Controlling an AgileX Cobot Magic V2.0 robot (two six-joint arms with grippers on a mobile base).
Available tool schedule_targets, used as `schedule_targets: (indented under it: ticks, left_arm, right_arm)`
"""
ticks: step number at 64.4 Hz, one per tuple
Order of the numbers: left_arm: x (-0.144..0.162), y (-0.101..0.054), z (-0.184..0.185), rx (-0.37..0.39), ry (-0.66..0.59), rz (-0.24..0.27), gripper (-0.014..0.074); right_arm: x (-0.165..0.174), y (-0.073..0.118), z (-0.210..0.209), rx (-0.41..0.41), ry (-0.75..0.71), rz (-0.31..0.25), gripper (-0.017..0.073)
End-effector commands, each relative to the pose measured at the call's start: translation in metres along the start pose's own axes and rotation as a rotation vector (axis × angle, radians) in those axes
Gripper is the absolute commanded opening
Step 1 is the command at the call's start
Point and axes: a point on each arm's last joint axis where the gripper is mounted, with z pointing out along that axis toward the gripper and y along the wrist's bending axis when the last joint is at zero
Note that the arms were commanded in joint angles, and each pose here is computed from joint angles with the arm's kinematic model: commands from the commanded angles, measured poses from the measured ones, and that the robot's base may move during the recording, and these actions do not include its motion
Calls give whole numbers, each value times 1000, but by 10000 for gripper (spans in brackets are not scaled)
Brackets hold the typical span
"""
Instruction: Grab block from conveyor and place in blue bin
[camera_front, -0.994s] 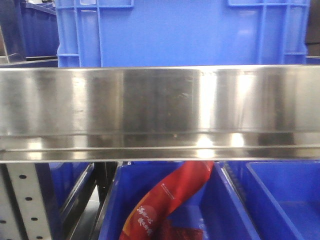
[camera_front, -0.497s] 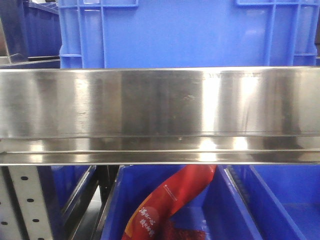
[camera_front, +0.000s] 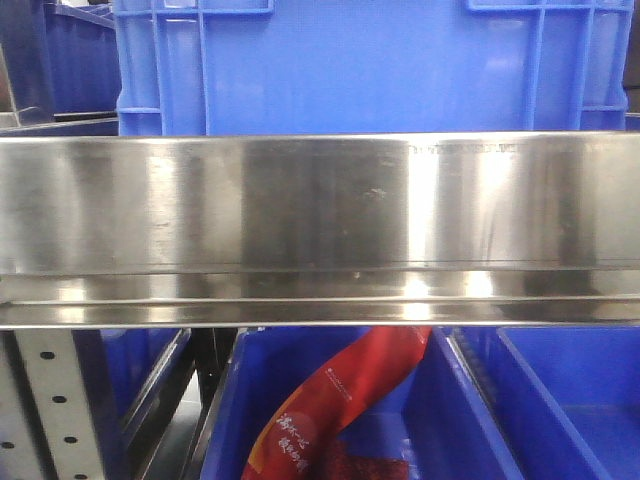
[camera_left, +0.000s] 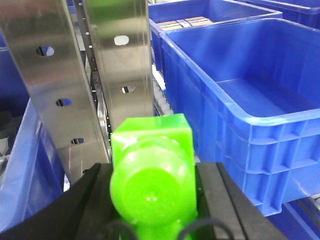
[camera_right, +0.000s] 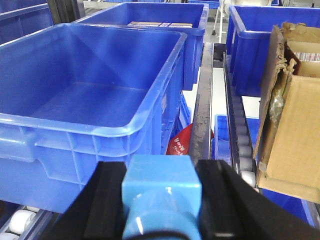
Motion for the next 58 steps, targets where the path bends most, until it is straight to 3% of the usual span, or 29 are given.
schedule_targets:
  ticks: [1, 39, 44, 51, 58]
  left_arm:
    - [-3, -1, -2, 8, -25, -2, -111]
    - [-5, -1, -1, 5, -42, -2, -111]
    - [-10, -4, 2, 41, -47, 6, -111]
    - [-26, -16, 7, 139, -64, 61, -111]
    - [-51, -32, 16, 243, -90, 93, -111]
  right_arm:
    - [-3, -1, -2, 11, -23, -12, -153]
    - [-6, -1, -2, 12, -61, -13, -153]
    - [-12, 0, -4, 8, -74, -14, -153]
    - [-27, 4, -4, -27, -97, -22, -153]
    - [-51, 13, 2, -89, -120, -75, -153]
